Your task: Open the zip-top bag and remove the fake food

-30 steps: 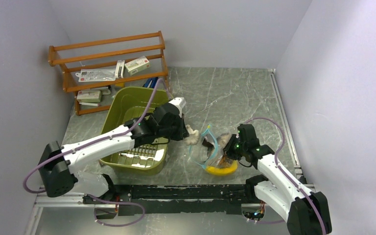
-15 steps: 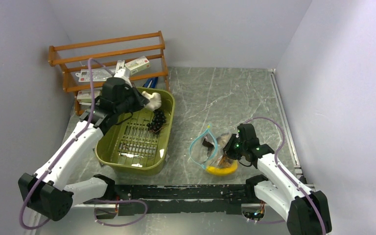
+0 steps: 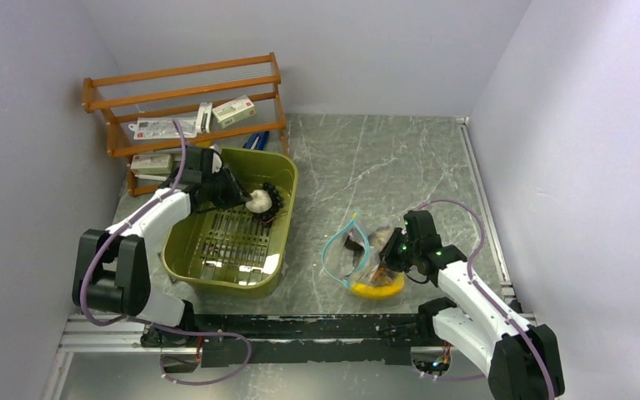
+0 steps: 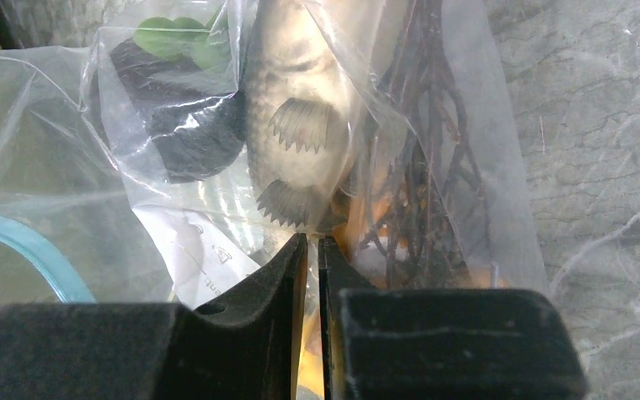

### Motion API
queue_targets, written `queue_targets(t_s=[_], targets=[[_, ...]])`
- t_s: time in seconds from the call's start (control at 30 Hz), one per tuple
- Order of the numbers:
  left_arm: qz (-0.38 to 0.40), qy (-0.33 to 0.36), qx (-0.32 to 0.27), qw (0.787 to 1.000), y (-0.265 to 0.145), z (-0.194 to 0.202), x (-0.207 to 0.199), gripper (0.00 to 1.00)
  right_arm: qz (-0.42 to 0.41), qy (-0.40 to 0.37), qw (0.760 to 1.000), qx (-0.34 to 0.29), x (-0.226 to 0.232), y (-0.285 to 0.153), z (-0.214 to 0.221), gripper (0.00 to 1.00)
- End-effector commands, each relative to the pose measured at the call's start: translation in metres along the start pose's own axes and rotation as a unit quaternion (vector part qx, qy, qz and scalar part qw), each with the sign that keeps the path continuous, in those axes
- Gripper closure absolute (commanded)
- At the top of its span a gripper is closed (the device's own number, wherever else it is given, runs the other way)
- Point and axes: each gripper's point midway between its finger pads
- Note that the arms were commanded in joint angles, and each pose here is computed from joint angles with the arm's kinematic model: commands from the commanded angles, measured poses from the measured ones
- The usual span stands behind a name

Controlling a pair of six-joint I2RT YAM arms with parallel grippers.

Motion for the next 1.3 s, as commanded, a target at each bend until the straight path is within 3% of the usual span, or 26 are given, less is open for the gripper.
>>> queue_targets(t_s=[0.0, 0.17, 0.3, 0.47, 0.7, 0.8, 0.9, 1.07, 1.27], targets=[[0.031, 0.024, -0.033, 0.999, -0.004, -0.030, -0.018, 0.51, -0.006, -0.006, 1.000, 0.003, 0.002, -0.003, 0.002, 0.88], [-0.002, 0.028, -0.056, 0.998, -0.018, -0.035, -0.007, 0.30, -0.008, -0.007, 1.000, -0.001, 0.004, -0.005, 0.000, 0.88], [0.006, 0.031, -0.076, 0.997, -0.037, -0.040, -0.014, 0.20, -0.012, -0.006, 1.000, 0.001, 0.007, -0.005, -0.001, 0.87], [0.016, 0.037, -0.113, 0.993, -0.071, -0.055, -0.031, 0.15, -0.015, -0.009, 1.000, -0.001, 0.009, -0.006, -0.002, 0.87], [0.162, 0.127, -0.133, 0.969, -0.106, -0.045, -0.120, 0.20, -0.021, -0.008, 1.000, -0.012, 0.012, -0.006, -0.006, 0.87], [0.195, 0.207, -0.098, 0.954, -0.103, -0.006, -0.168, 0.23, -0.011, -0.005, 1.000, -0.010, 0.010, -0.004, -0.007, 0.88], [0.234, 0.244, -0.038, 0.940, -0.093, 0.038, -0.200, 0.28, -0.016, -0.001, 1.000, -0.014, 0.012, -0.006, -0.008, 0.88], [0.248, 0.281, 0.060, 0.925, -0.067, 0.111, -0.221, 0.33, -0.037, -0.004, 0.998, -0.043, 0.023, -0.022, -0.017, 0.85], [0.228, 0.305, 0.121, 0.917, -0.039, 0.164, -0.235, 0.39, -0.038, -0.007, 0.997, -0.060, 0.028, -0.038, -0.024, 0.85]])
Point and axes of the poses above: each gripper's point midway between its finger pads, its own y axis out along the fingers, its own x axis along the line the jaws close on, z = x × y, and after that the axes turned 5 degrees about y, right-handed
